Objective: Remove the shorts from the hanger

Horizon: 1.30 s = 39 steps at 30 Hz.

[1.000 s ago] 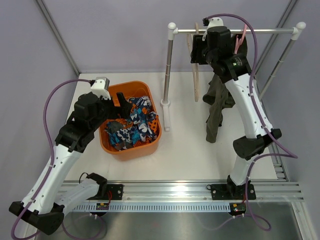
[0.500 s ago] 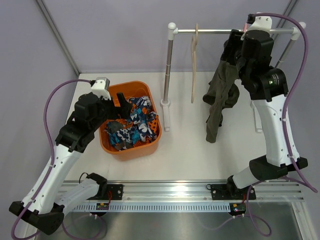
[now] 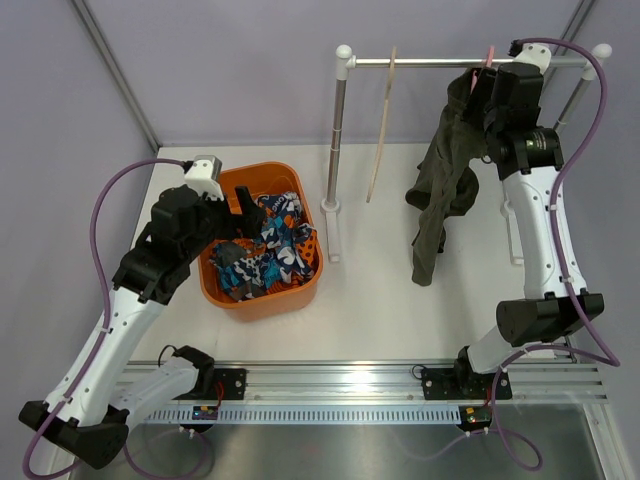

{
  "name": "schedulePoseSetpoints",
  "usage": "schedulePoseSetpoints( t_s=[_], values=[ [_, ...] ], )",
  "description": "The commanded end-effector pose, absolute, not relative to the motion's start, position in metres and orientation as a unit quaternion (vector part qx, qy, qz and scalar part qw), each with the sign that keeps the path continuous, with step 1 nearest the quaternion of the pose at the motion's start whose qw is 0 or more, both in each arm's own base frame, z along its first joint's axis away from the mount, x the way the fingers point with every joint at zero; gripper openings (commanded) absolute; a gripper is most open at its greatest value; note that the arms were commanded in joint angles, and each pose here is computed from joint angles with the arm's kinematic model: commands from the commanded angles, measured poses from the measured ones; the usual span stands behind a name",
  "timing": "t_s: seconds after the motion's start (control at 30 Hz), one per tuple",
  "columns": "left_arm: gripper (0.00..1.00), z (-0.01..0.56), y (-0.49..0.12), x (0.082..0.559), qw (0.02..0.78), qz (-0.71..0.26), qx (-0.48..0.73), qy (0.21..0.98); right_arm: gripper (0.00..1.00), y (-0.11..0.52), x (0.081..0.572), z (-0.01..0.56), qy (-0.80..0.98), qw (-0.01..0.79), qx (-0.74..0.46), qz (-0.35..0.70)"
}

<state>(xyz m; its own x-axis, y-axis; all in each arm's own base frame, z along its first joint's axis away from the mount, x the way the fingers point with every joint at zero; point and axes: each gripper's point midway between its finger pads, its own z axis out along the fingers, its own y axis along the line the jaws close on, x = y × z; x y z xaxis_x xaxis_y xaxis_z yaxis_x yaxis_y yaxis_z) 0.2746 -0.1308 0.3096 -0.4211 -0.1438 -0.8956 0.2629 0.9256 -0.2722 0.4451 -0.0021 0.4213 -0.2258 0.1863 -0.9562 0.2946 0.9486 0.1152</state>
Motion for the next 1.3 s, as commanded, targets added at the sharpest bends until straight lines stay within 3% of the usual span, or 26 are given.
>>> schedulePoseSetpoints(
  t_s=[0.0,0.4,0.9,1.1,1.2,1.27],
  values=[
    [0.98,0.315,-0.137,0.279,0.546,-0.199,0.051,0.812,0.63,0.006,0.466,0.439,0.757,0.635,0.154,-0.013],
    [0.98,0.313,-0.135,0.279,0.547,-0.195,0.051,0.813,0.63,0.005,0.488,0.431,0.752,0.637,0.168,-0.019],
    [0.98,0.310,-0.137,0.280,0.543,-0.194,0.054,0.815,0.47,0.004,0.508,0.410,0.762,0.625,0.170,-0.028],
    [0.98,0.308,-0.137,0.280,0.540,-0.195,0.054,0.817,0.25,0.002,0.505,0.411,0.761,0.625,0.171,-0.033],
    [0.98,0.308,-0.137,0.280,0.540,-0.196,0.054,0.817,0.01,0.001,0.501,0.416,0.759,0.627,0.171,-0.034],
    [0.98,0.308,-0.137,0.280,0.540,-0.197,0.054,0.816,0.00,0.001,0.495,0.426,0.754,0.633,0.170,-0.031]
  ],
)
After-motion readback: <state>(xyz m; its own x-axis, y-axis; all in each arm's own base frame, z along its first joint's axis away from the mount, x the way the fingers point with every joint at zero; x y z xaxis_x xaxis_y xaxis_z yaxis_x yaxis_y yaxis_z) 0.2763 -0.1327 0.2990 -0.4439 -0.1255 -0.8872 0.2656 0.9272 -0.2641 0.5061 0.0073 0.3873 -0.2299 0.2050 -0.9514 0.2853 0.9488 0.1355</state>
